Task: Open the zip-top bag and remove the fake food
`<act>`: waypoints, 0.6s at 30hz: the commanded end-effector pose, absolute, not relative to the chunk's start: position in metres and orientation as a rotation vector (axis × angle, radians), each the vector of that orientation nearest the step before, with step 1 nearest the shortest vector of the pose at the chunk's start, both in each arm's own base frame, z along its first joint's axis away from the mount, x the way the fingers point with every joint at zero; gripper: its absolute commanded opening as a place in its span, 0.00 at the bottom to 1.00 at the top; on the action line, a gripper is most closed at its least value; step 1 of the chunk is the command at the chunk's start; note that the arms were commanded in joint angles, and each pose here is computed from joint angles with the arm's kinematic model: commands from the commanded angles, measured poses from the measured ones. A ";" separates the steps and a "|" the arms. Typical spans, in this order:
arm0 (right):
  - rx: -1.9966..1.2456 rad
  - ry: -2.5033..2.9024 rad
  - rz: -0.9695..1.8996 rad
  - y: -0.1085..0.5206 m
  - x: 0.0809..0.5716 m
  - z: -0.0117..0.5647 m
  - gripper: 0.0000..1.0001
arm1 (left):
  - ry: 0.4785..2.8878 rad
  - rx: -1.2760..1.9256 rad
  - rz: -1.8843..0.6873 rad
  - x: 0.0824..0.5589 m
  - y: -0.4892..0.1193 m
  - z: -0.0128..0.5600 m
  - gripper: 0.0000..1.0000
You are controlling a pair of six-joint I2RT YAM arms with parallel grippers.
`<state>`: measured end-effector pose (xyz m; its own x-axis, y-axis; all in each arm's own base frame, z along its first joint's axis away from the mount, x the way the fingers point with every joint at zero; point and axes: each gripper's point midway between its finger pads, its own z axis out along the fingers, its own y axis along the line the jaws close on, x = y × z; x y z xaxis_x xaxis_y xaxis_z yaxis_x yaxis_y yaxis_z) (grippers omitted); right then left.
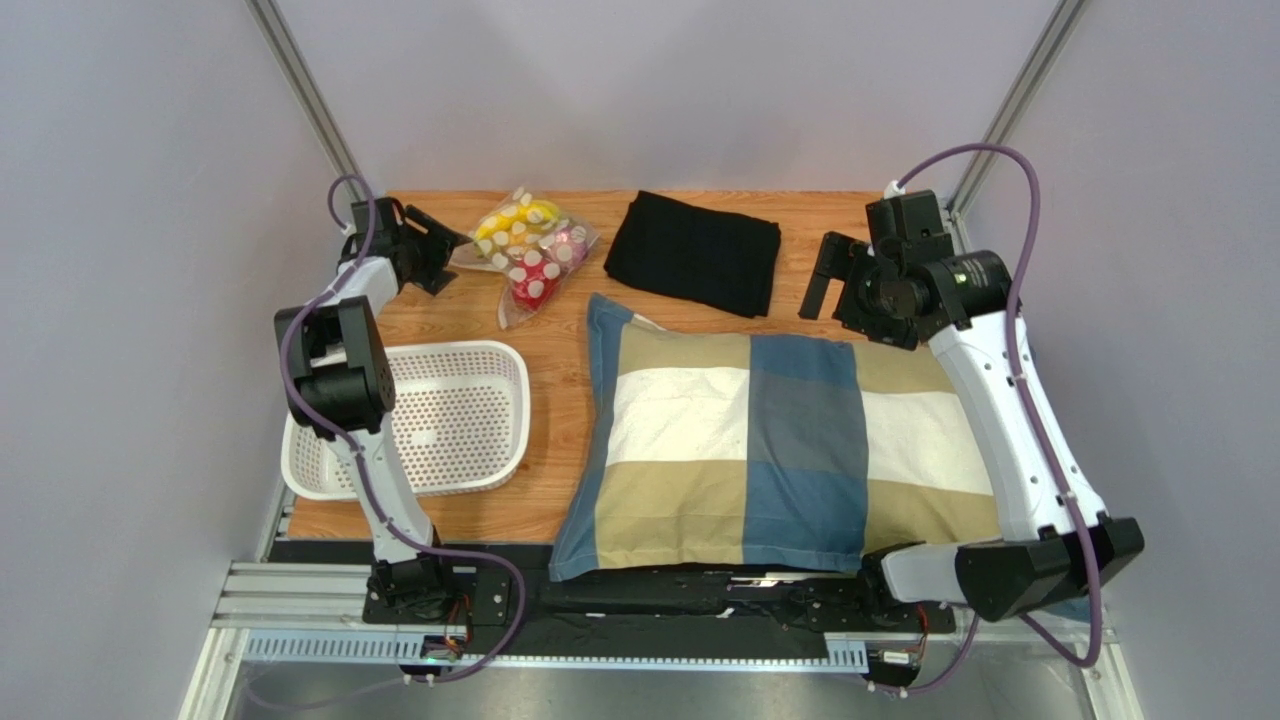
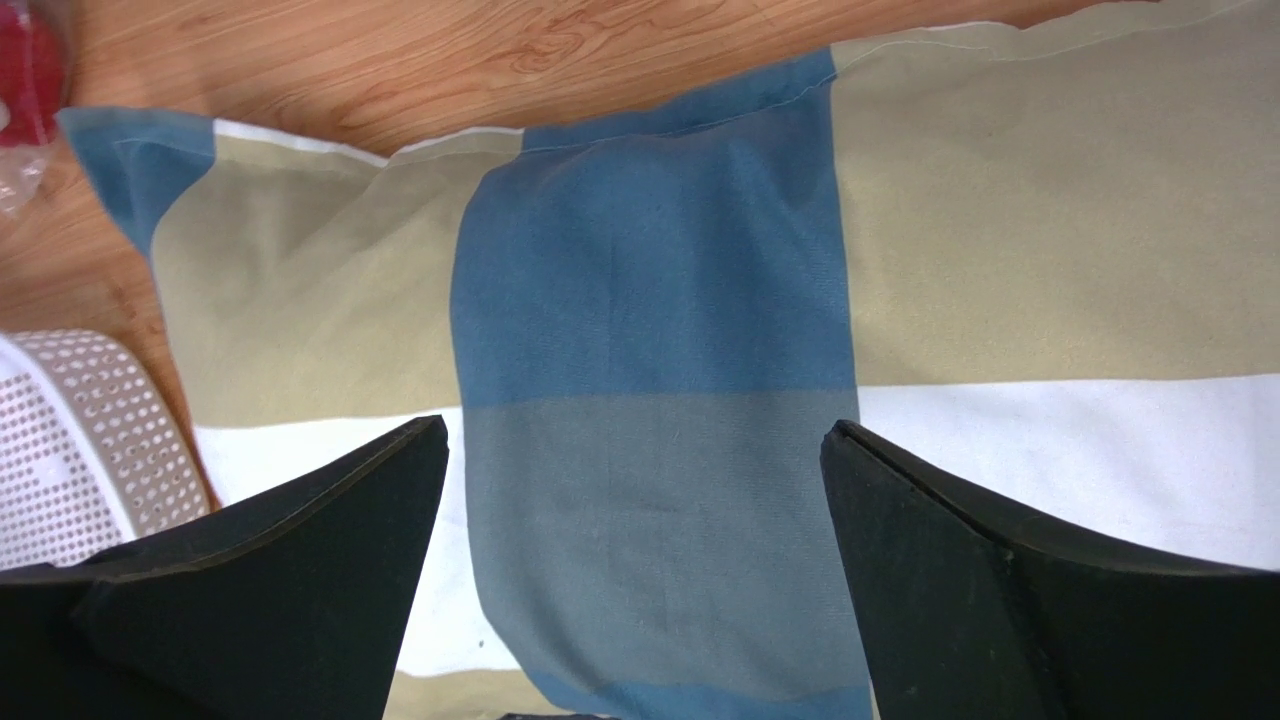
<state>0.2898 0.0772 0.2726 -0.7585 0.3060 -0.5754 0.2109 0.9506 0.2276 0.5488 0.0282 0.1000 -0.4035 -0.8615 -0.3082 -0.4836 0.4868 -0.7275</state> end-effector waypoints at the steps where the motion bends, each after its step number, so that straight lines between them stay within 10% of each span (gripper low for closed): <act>1: 0.399 2.464 0.100 0.071 0.311 0.272 1.00 | 1.932 -1.171 -0.761 0.584 0.044 0.106 0.72; 18: 0.220 2.529 0.249 0.104 0.350 0.276 1.00 | 2.008 -1.292 -0.631 0.587 0.068 0.064 0.58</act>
<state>0.3383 0.0969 0.2599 -0.8341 0.2340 -0.4996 0.1565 0.9688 0.1924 0.5717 0.0567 0.0559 -0.3057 -0.9207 -0.2427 -0.6187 0.3858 -0.6844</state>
